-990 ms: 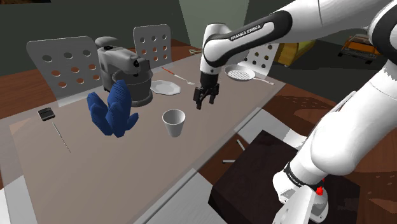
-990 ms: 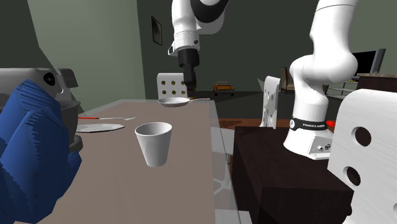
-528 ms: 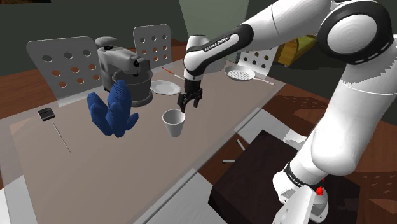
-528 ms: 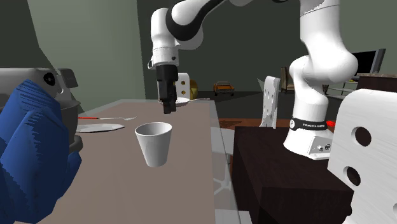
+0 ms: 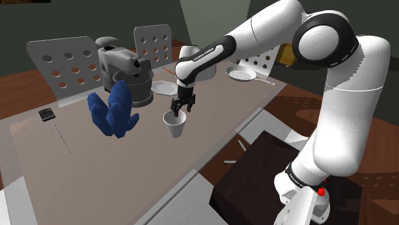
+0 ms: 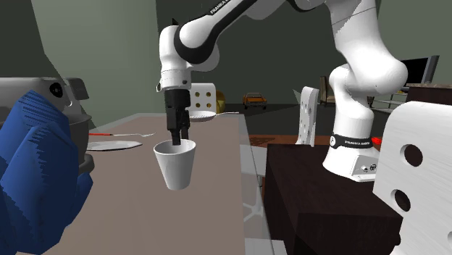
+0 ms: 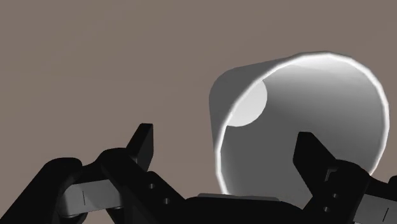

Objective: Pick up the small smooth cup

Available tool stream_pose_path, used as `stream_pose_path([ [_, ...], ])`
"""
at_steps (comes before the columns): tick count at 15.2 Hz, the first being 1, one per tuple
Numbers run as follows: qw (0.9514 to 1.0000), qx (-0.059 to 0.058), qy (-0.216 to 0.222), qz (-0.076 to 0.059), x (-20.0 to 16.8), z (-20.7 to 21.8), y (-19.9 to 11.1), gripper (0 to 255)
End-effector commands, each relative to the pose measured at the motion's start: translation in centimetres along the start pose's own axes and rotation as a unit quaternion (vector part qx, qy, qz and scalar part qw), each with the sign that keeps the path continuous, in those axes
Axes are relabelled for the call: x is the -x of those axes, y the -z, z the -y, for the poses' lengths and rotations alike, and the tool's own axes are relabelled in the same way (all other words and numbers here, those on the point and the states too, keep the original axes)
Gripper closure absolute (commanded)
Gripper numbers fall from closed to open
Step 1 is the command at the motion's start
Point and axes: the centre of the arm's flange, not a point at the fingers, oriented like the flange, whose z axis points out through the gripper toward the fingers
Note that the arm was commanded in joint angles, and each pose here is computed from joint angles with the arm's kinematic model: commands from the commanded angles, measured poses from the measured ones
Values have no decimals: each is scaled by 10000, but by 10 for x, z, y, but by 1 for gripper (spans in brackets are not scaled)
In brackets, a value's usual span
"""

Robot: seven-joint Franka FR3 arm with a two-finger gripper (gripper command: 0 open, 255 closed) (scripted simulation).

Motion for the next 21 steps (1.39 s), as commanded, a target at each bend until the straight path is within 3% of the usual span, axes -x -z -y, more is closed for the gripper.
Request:
stream_pose_path([
  [1, 10000, 0, 1, -3, 0, -2, -11, 0],
  [4, 10000, 0, 1, -3, -1, -4, -19, 0],
  [5, 10000, -1, 1, -3, -1, -4, -19, 255],
  [14, 10000, 0, 1, -3, -1, -4, -19, 255],
  [21, 10000, 0, 1, -3, 1, 4, 17, 255],
])
